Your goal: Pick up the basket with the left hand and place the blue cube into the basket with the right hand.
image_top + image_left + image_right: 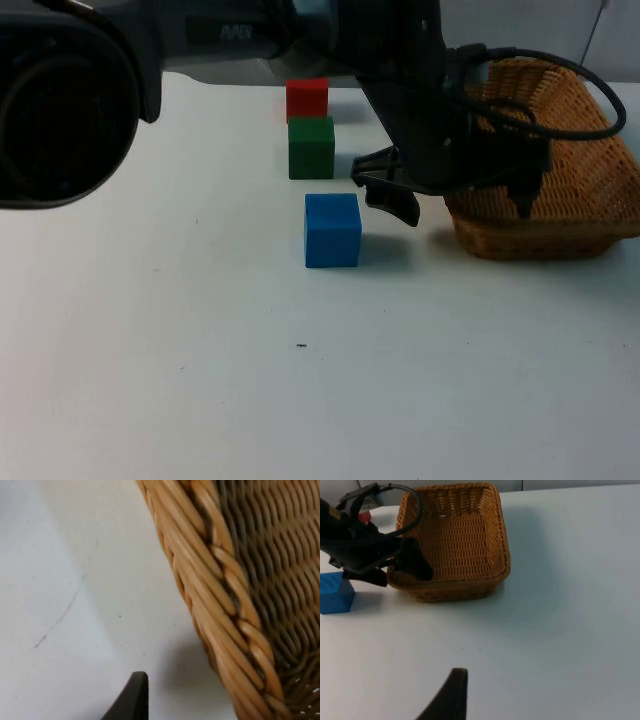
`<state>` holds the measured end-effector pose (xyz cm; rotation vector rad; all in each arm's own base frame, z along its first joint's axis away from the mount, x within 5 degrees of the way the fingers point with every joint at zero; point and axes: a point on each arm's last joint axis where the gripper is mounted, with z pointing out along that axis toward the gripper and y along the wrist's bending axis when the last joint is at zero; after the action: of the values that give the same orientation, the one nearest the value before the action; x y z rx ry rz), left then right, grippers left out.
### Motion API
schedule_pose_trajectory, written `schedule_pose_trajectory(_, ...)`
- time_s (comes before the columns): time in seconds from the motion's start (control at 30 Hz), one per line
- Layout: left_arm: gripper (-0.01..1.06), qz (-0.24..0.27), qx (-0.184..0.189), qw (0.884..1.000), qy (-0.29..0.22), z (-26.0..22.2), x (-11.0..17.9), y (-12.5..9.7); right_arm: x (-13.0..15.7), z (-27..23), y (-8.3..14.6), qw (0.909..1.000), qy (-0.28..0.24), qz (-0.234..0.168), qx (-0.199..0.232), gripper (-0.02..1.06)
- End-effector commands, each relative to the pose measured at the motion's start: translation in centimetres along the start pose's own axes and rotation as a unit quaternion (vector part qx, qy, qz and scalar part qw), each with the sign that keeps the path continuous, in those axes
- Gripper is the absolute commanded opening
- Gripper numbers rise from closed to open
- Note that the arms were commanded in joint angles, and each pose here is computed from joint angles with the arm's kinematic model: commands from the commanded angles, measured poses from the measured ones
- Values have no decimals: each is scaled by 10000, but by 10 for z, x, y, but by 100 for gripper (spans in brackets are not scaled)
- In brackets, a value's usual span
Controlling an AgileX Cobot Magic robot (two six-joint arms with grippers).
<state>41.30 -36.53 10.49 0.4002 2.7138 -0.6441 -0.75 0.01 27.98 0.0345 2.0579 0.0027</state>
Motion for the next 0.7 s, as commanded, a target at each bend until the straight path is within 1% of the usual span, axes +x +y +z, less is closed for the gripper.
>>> schedule_pose_trajectory(0.0,89,-77,-30,10000,2,1,1,-1,1,1,0,10000,-20,7,57,104)
schedule_pose_trajectory(0.03,83,-118,-40,9999,-27,1,0,-1,1,1,0,10000,-20,7,57,104)
schedule_pose_trajectory(0.07,83,-118,-40,9999,-27,1,0,-1,1,1,0,10000,-20,7,57,104)
schedule_pose_trajectory(0.13,67,-156,-24,9998,-86,1,-1,-1,1,1,0,10000,-20,7,57,104)
schedule_pose_trajectory(0.2,61,-219,-10,9997,-113,1,-1,-2,1,1,0,10000,-20,7,57,104)
schedule_pose_trajectory(0.23,61,-219,-10,9997,-113,1,-1,-2,1,1,0,10000,-20,7,57,104)
schedule_pose_trajectory(0.3,50,-380,-8,9992,-113,1,-1,-2,1,1,0,10000,-20,7,57,104)
schedule_pose_trajectory(0.33,44,-356,-8,9993,-113,1,-1,-2,1,1,0,10000,-20,7,57,104)
schedule_pose_trajectory(0.37,44,-356,-8,9993,-113,1,-1,-2,1,1,0,10000,-20,7,57,104)
schedule_pose_trajectory(0.4,36,-354,-5,9993,-126,1,-1,-2,1,1,0,10000,-20,7,57,104)
schedule_pose_trajectory(0.43,23,-352,3,9993,-145,0,-2,-2,1,1,0,10000,-20,7,57,104)
schedule_pose_trajectory(0.5,0,-315,7,9994,-153,-1,-2,-2,1,1,0,10000,-20,7,57,104)
schedule_pose_trajectory(0.67,0,-293,48,9994,-180,-5,-4,-5,1,1,0,10000,-20,7,57,104)
